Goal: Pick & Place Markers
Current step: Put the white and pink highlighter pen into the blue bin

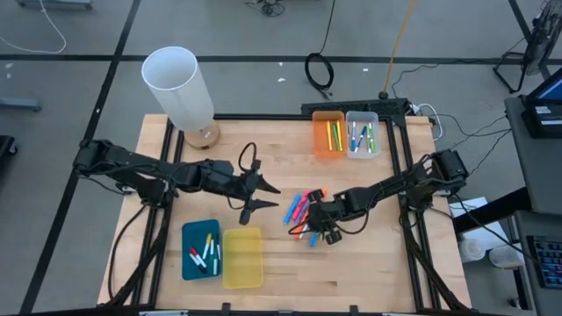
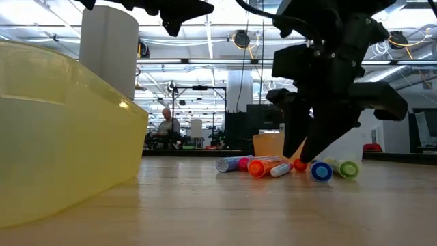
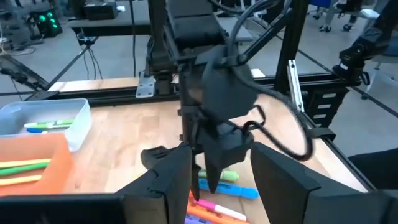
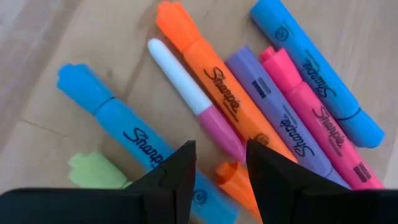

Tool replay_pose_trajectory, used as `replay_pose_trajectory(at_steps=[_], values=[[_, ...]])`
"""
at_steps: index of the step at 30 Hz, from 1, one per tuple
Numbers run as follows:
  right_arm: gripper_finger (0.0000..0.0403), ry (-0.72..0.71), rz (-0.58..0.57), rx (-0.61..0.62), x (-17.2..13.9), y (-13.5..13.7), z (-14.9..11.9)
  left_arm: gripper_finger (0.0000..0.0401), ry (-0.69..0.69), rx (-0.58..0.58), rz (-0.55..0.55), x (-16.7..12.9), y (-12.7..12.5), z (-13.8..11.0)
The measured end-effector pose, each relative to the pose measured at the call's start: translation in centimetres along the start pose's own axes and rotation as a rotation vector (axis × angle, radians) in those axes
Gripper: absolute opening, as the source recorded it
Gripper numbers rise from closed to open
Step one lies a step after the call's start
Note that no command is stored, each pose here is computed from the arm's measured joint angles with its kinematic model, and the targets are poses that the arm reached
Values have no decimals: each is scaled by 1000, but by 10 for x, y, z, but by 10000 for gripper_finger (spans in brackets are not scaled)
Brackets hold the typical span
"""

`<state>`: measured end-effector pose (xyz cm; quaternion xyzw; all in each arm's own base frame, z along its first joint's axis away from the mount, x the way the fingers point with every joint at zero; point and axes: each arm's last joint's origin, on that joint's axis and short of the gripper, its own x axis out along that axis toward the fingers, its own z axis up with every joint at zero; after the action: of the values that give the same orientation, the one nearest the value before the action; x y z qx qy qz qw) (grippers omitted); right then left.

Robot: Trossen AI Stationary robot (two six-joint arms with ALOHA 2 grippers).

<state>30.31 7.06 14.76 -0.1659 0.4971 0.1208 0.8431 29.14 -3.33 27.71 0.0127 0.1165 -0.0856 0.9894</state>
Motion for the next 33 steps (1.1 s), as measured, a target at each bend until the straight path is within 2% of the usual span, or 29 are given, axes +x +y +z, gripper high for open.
replay_pose_trajectory(at_steps=[5, 10, 15, 20, 29, 33], values=[[130, -1, 2, -6, 2, -3, -3, 170, 0, 6, -4, 0, -1, 0], [130, -48, 69, -17, 3, -4, 0, 171, 0, 0, 14, 0, 4, 0], [130, -86, 77, -41, 17, -3, 3, 171, 2, -10, 22, 0, 7, 0], [130, -52, 82, -57, 30, -3, -1, 170, 22, -30, 22, 0, 6, -2], [129, -29, 87, -39, 29, -5, -4, 171, 32, -31, 44, 0, 7, -3], [109, -23, 92, -33, 29, -5, -5, 171, 31, -46, 45, 0, 7, -3]])
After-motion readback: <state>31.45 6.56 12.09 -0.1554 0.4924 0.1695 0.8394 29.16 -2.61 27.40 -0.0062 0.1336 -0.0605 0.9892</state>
